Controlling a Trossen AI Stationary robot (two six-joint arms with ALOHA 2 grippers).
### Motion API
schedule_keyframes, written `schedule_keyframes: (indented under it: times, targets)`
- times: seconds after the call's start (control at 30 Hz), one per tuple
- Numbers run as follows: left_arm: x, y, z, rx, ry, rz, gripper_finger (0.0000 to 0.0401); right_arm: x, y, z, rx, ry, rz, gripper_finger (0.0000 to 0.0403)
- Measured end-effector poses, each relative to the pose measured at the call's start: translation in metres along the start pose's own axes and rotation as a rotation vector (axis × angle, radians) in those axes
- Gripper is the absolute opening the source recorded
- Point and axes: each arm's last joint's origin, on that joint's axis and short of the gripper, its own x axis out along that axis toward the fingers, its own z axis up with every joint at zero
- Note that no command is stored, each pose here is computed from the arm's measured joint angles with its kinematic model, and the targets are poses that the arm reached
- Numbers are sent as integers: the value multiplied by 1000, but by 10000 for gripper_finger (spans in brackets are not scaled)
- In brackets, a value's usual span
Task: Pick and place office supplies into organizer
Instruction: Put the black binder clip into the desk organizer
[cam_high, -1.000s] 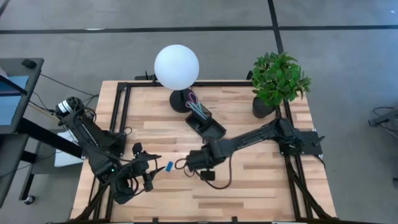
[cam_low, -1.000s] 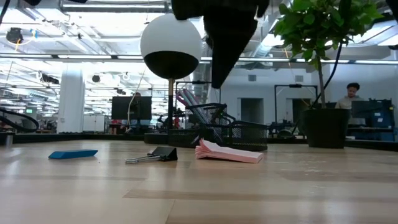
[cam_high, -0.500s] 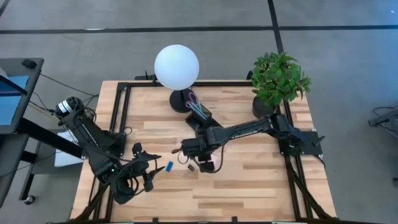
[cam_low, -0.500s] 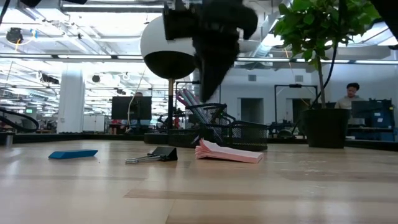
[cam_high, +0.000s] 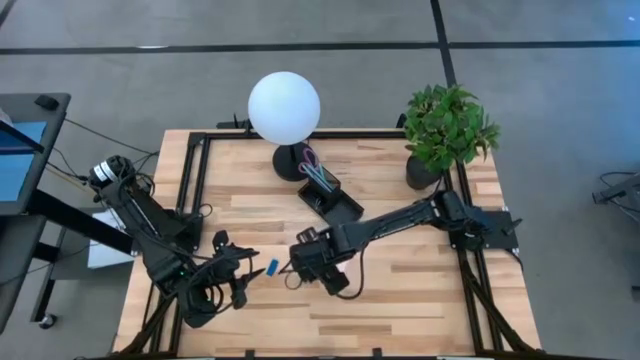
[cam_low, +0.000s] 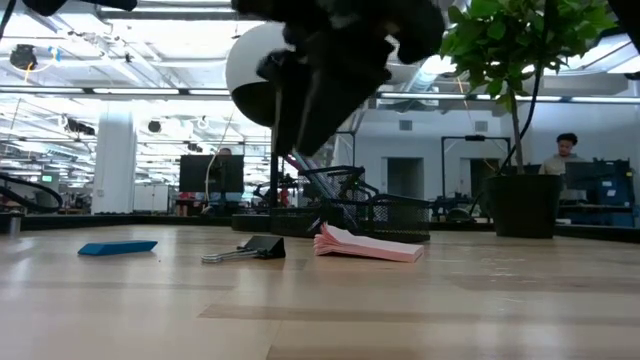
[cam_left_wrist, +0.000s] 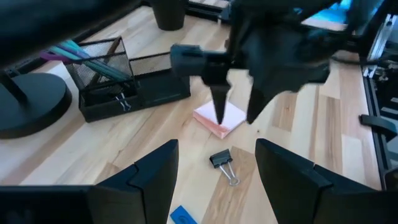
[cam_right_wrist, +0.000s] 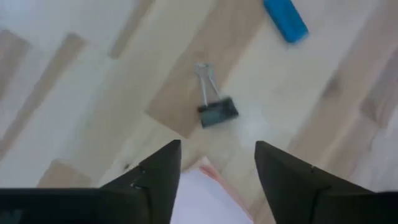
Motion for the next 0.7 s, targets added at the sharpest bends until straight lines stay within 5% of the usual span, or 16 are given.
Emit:
schedule_keyframes:
  times: [0.37, 0.7]
  targets:
    - [0, 0, 0, -20, 14, -9, 210, 43, 1, 7, -177, -23, -5, 230]
    - [0, 0, -2, -36, 61, -26, 210, 50, -20, -2, -116, -35, 24, 230]
